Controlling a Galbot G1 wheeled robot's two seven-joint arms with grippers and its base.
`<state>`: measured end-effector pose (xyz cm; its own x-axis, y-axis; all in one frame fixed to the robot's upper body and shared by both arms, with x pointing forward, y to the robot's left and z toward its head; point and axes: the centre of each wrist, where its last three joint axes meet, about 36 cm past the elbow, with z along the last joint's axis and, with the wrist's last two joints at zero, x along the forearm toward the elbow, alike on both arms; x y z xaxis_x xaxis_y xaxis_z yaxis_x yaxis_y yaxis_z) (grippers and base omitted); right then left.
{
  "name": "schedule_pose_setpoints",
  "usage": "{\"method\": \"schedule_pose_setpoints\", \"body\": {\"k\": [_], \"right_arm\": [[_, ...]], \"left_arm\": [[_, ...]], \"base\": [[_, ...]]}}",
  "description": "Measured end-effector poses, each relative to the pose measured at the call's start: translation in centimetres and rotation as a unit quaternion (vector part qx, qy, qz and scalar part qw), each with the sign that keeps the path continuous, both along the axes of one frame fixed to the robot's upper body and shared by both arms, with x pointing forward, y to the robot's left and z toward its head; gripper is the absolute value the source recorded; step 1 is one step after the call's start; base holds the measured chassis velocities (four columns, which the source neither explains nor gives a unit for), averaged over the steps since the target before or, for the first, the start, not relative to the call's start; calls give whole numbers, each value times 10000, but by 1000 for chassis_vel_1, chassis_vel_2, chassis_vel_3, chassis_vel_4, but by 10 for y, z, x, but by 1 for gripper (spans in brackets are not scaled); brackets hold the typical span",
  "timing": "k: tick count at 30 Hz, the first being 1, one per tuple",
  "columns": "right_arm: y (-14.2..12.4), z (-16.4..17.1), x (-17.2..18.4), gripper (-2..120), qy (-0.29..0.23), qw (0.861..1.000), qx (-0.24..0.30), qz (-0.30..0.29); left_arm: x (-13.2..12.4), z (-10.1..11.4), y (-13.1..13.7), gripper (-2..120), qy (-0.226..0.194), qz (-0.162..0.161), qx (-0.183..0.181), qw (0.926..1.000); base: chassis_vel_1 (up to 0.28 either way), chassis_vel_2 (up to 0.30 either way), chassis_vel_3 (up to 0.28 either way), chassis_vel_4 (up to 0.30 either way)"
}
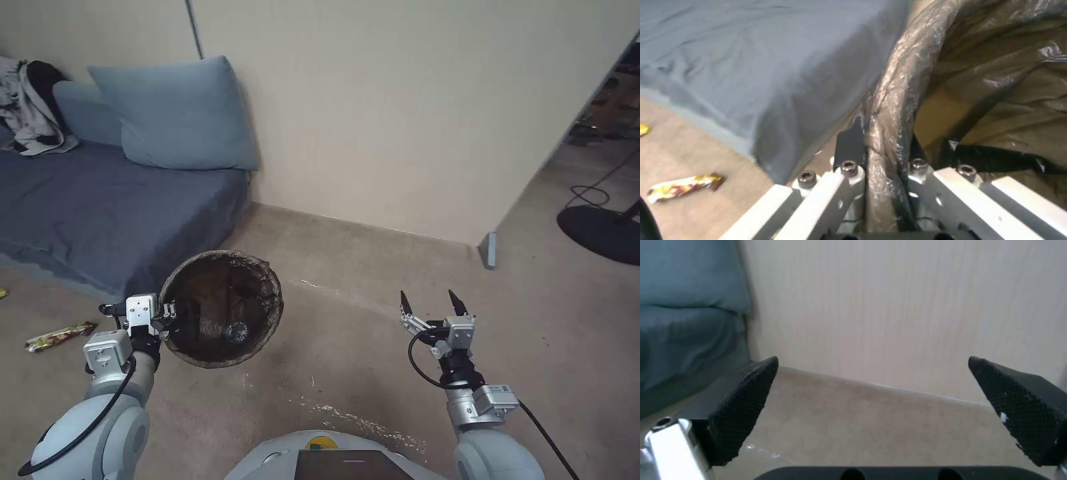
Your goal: Pick up the trash bin, then pick up the garbage from the floor and place it into the trash bin.
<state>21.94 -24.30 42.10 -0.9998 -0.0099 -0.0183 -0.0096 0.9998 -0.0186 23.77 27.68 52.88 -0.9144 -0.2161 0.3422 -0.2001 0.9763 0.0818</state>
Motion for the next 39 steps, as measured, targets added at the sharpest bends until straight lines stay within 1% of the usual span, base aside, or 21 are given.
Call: {"method": "schedule_pose_setpoints", "body": {"k": [11,22,30,39], "right_arm": [[-4,1,2,100,-38,10000,-27,-31],[-10,2,5,100,52,9999,-92,-115],[-12,2,8,100,52,9999,-42,-149],[-12,1,7,100,1,9998,-9,-208]], "left_arm": [[-3,-2,-1,4,79,33,4,10000],[-3,-3,-1,4,101,38,11,9999],[-1,-1,-1,4,38,33,36,10000],[-2,-1,2,4,-57,-34,143,9999]], "base": [[72,79,75,77],[84,83,93,85],[72,87,90,85],[82,82,81,91]]}}
